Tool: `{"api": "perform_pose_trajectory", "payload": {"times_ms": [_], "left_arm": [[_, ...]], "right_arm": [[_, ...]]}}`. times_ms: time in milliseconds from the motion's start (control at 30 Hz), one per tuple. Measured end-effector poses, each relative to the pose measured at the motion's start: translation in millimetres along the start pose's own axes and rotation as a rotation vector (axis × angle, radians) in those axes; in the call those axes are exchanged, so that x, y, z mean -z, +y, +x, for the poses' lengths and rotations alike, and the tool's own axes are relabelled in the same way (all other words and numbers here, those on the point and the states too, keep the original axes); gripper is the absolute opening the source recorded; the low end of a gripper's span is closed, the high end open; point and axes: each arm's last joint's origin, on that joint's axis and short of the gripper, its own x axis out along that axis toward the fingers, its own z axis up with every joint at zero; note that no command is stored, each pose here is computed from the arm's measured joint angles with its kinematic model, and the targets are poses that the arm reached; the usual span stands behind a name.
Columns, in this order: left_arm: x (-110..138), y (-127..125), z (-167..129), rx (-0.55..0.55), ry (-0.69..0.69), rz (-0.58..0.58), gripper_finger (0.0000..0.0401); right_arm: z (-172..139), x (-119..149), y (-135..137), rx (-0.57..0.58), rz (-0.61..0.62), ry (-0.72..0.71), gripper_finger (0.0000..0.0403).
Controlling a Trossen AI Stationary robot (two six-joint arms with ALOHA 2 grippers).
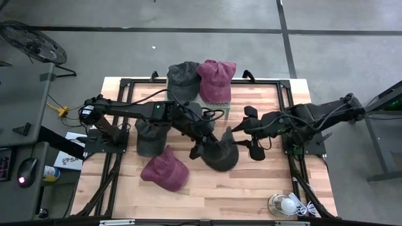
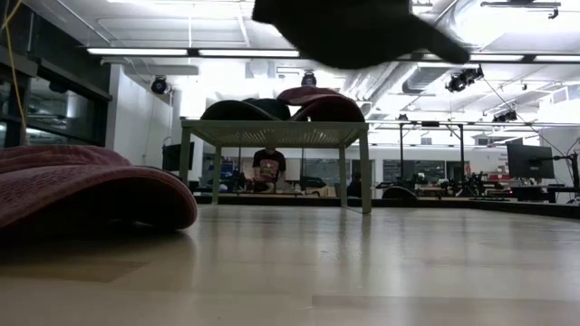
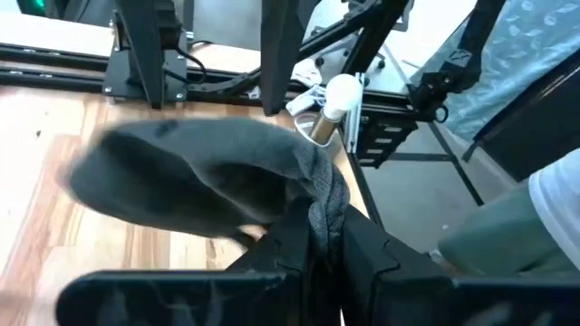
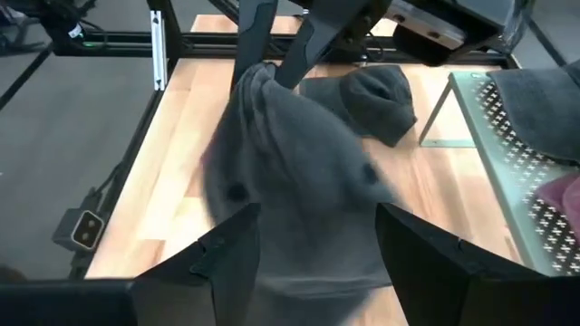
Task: Pick & Place hat
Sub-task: Stack the right black cap on top of the black cap on the shelf
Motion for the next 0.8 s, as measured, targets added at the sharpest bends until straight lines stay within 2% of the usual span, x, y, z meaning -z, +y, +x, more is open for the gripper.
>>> {"api": "perform_pose_trajectory", "payload": {"times_ms": [400,533,667,800], "left_arm": [[-6.8,-0.8,-0.2,-0.009,-0.073,0.017,0.0025],[-6.9,-0.3,-0.3,-0.028,-0.076,0.016,0.0025],[-7.0,0.1,-0.3,-0.042,-0.080,0.015,0.0025],[-7.0,0.3,-0.3,-0.046,-0.080,0.015,0.0025]], "right_arm": [[21.7,1.9,2.9,-0.065,-0.028,0.055,0.0209],[26.1,3.3,3.5,-0.065,-0.029,0.072,0.0197],[25.1,3.2,3.4,-0.049,-0.012,0.069,0.0146],[24.8,3.4,3.3,-0.048,-0.012,0.071,0.0056]]}}
